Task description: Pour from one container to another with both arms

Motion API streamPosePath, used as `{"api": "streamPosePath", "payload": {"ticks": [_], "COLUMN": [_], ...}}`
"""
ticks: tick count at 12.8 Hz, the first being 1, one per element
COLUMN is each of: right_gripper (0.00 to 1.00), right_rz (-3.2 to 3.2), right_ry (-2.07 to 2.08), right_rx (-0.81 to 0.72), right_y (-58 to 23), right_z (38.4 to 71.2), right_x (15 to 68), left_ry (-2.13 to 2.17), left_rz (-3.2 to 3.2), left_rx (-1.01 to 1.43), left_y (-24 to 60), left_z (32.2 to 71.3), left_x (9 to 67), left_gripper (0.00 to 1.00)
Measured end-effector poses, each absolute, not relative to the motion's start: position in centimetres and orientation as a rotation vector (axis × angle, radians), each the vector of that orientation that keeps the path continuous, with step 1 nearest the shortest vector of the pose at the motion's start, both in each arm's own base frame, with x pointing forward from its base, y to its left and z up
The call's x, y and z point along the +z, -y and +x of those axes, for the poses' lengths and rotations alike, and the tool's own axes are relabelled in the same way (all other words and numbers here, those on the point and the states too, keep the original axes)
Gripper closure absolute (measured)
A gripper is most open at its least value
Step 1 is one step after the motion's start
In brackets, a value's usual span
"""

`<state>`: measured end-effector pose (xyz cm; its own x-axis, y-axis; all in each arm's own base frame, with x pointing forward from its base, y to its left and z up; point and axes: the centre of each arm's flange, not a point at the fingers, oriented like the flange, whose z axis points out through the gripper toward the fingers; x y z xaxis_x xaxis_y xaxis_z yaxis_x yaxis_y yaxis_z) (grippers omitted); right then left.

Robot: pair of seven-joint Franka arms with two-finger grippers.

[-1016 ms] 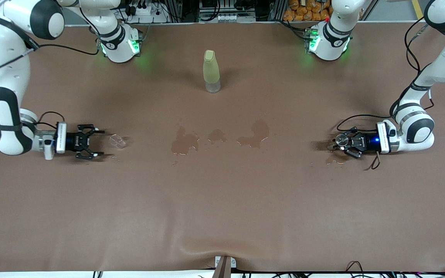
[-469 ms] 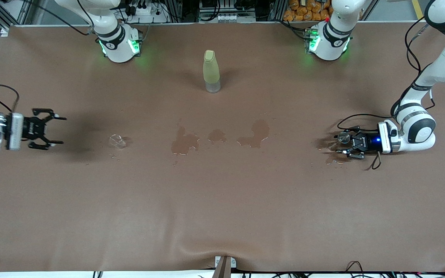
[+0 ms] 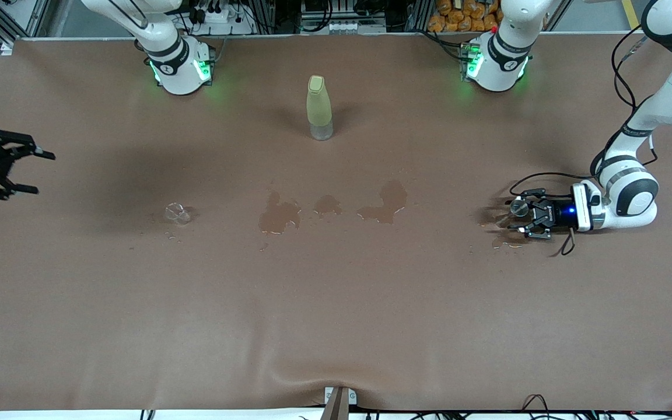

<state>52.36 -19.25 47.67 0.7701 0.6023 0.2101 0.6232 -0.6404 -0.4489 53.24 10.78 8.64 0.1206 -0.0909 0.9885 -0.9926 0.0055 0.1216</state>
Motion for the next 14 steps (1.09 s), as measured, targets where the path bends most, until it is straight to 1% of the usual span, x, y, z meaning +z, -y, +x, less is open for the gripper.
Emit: {"api": "streamPosePath", "payload": {"ticks": [1, 3, 4, 5, 7, 10, 14], "right_gripper": [0.00, 0.00, 0.00, 0.00, 0.00, 0.00, 0.00], "right_rz": [-2.507, -2.596, -2.638, -2.678, -2.753, -2.863, -2.987], "right_ry": [0.863, 0.755, 0.708, 0.668, 0.603, 0.480, 0.325], "right_rx": [-0.026, 0.019, 0.035, 0.047, 0.088, 0.140, 0.164], "right_y": [18.6, 17.5, 17.0, 16.5, 14.8, 9.3, 3.0], "right_z": [52.2, 51.8, 51.7, 51.6, 51.6, 51.6, 50.8], "right_x": [50.0, 54.1, 55.7, 57.2, 59.5, 63.1, 65.8], "left_ry": [1.185, 1.174, 1.171, 1.170, 1.189, 1.238, 1.292], "left_rz": [1.325, 1.332, 1.333, 1.336, 1.346, 1.390, 1.495], "left_rx": [1.071, 1.084, 1.087, 1.086, 1.043, 0.943, 0.782], "left_y": [-11.2, -12.1, -12.5, -12.8, -13.5, -15.7, -18.8], "left_z": [53.2, 53.1, 53.0, 52.9, 52.8, 53.2, 54.8], "left_x": [8.7, 8.9, 8.9, 8.9, 9.0, 9.8, 13.3], "left_gripper": [0.22, 0.09, 0.08, 0.04, 0.04, 0.01, 0.00]}}
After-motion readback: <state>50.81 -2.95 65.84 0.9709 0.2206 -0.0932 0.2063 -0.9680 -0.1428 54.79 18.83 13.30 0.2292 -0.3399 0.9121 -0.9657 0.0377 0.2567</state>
